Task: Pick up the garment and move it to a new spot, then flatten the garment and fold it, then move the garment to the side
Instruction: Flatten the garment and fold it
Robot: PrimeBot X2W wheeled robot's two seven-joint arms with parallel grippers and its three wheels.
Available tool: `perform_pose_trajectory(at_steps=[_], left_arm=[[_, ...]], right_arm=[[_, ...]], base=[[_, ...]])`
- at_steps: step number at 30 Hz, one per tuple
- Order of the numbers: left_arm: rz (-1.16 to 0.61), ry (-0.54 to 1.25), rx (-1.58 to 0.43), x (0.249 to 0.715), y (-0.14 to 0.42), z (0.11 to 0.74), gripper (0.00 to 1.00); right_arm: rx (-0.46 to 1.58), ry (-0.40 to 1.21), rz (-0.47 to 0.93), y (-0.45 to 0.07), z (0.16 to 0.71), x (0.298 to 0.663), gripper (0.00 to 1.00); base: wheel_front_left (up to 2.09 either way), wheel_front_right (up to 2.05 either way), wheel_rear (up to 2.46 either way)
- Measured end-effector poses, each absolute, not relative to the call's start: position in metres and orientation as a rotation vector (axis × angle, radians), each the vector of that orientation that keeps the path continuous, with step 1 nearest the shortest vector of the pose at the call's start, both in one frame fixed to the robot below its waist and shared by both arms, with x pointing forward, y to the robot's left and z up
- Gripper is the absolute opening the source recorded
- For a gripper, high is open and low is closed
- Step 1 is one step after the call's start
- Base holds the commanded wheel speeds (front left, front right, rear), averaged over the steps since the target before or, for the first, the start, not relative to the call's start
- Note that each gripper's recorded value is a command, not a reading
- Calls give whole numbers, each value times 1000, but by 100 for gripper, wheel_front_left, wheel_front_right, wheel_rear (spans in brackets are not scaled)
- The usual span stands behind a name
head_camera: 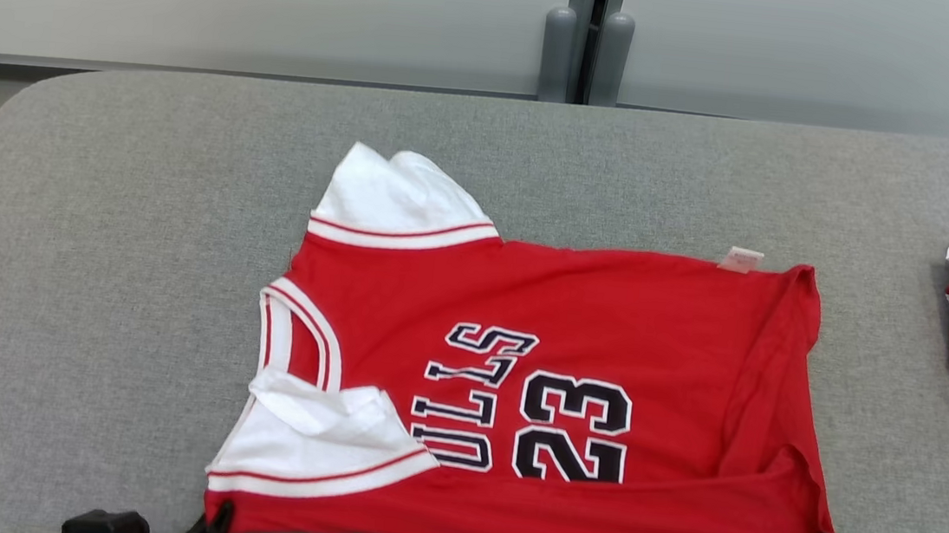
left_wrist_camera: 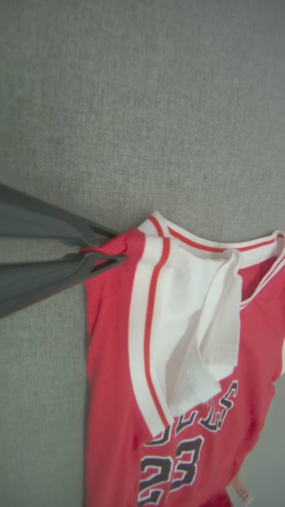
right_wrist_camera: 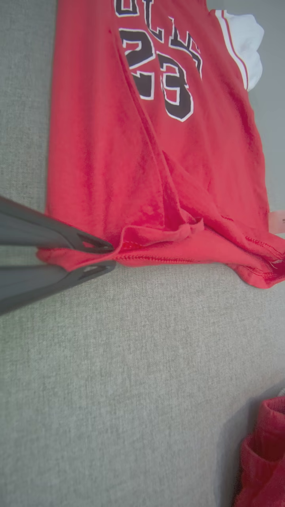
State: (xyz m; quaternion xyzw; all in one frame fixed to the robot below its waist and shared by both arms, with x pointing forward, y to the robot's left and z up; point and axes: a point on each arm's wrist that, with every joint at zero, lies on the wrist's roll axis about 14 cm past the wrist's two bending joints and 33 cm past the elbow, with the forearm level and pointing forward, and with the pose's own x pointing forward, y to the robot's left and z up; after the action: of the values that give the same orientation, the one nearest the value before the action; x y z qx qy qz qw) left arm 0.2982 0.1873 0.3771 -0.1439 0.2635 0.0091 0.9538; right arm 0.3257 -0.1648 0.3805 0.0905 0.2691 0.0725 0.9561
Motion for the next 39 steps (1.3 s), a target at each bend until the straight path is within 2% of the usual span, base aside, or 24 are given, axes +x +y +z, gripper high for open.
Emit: perform_pose_trajectory(at_steps=[3,4,5,6,9,12,18,22,39], left_arm=[[10,564,-301,287,182,378,0],[2,582,-304,285,180,376,3],[1,582,-305,285,179,378,46],[9,577,-304,286,180,379,100],[40,523,-296,295,185,389,100],[60,386,-262,318,191,414,100],[46,154,-177,354,191,464,100],[18,61,-128,369,185,490,100],[-45,98,-111,392,169,485,100]], right_arm=[[183,568,136,-169,377,317,2],[184,575,135,-169,377,316,46],[186,574,134,-169,377,315,46],[191,570,133,-169,378,316,100],[198,522,130,-168,388,323,100],[197,385,133,-167,420,341,100],[137,175,149,-169,478,367,100],[102,86,167,-166,508,377,100],[111,115,190,-155,502,387,100]], base=[[0,0,0],[0,0,0],[0,0,0],[0,0,0],[0,0,0],[0,0,0],[0,0,0],[0,0,0],[0,0,0]])
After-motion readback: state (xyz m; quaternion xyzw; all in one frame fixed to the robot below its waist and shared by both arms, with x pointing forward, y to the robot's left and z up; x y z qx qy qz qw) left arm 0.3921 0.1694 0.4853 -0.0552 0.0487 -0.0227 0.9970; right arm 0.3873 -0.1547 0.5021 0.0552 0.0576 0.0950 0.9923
